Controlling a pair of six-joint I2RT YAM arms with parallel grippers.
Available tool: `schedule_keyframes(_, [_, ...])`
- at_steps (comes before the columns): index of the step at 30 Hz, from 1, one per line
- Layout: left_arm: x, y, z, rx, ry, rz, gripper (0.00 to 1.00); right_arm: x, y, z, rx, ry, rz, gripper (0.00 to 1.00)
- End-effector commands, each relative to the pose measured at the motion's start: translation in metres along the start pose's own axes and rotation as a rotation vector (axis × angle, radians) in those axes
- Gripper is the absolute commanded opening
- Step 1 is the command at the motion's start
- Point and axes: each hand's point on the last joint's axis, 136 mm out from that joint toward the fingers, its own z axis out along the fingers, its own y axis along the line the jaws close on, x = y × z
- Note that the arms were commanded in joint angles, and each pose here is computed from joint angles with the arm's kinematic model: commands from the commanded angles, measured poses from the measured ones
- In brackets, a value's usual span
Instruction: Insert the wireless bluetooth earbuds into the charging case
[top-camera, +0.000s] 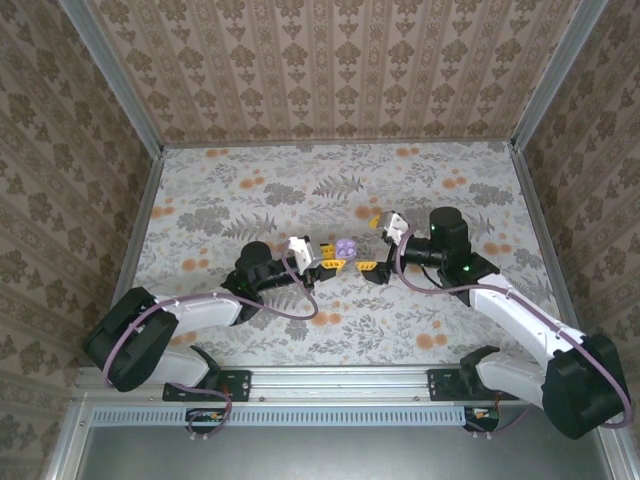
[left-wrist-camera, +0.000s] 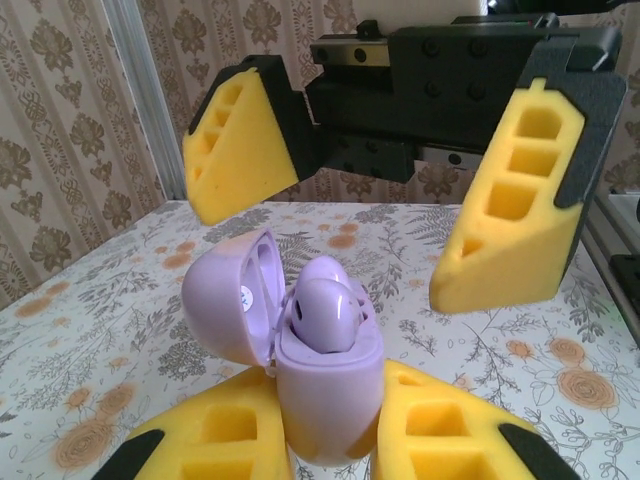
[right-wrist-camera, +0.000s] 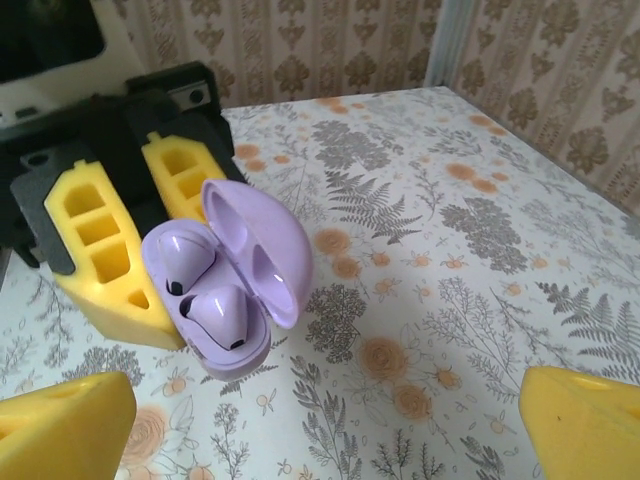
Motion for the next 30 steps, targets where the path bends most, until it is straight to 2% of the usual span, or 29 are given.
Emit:
schedule_keyframes(1, [-0.020,0.001,0.001,0.019,-0.040,0.055,0.03,-0.012,0.008,0.004,-0.094,-0.024,-0.098,1.00])
schedule_keyframes(10, [-0.022,0.002,0.001,0.019,-0.043,0.061,0.04,-0.014,0.023,0.022,-0.224,-0.016,-0.137,0.93])
schedule_keyframes(18, [-0.023,0.002,0.000,0.014,-0.044,0.065,0.04,-0.015,0.042,0.028,-0.345,-0.034,-0.173,0.80])
schedule_keyframes(30, [-0.018,0.002,-0.005,-0.007,-0.033,0.068,0.04,-0.024,0.047,0.020,-0.334,-0.061,-0.219,0.64])
